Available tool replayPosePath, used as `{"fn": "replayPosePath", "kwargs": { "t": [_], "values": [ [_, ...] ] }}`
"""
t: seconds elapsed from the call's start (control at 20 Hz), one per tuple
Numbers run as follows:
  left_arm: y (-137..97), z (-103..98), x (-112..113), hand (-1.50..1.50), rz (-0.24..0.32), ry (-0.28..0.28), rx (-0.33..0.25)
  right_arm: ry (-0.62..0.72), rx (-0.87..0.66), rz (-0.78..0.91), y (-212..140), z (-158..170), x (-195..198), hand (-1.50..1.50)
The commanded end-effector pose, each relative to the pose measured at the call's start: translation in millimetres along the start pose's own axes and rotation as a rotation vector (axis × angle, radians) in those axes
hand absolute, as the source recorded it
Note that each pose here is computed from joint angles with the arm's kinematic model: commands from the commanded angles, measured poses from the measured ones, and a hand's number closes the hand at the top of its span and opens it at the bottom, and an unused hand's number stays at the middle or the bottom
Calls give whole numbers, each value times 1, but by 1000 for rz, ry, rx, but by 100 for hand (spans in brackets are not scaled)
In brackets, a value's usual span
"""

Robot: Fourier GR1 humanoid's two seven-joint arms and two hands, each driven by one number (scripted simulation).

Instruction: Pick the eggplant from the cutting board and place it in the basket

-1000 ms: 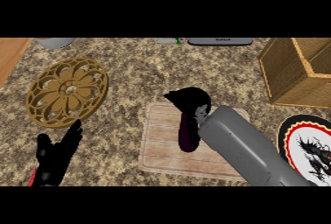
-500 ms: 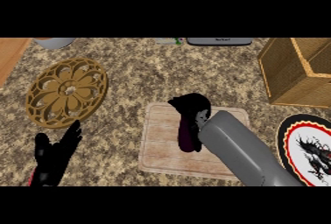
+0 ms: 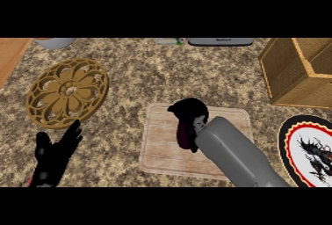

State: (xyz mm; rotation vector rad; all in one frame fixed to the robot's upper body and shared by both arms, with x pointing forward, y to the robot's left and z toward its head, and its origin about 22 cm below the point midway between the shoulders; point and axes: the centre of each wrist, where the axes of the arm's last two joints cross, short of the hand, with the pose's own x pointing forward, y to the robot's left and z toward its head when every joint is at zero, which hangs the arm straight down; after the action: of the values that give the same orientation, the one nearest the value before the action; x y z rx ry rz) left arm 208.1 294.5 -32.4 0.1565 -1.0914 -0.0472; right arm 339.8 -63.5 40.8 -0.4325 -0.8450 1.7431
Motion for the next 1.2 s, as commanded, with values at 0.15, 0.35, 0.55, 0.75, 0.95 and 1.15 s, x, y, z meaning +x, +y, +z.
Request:
{"fn": "replayPosePath", "kwargs": {
  "t": [0.15, 0.35, 0.55, 0.75, 0.95, 1.15],
  "values": [
    [-9, -11, -18, 0, -2, 78, -1, -75, -49, 126, 6, -7, -8, 150],
    [7, 18, -28, 0, 11, 63, 2, -83, -71, 146, 6, 0, -20, 150],
    [-22, -2, -21, 0, -1, 68, -3, -19, -129, 110, 29, -10, -16, 150],
    [-8, 6, -23, 0, 9, 91, 24, 210, -281, -49, 39, 5, -53, 150],
    [16, 12, -31, 0, 29, 93, 10, 288, -415, -115, 67, 22, -42, 150],
    [-1, 1, -23, 0, 26, 83, 36, 269, -603, -190, 45, 56, -36, 150]
  ]
}}
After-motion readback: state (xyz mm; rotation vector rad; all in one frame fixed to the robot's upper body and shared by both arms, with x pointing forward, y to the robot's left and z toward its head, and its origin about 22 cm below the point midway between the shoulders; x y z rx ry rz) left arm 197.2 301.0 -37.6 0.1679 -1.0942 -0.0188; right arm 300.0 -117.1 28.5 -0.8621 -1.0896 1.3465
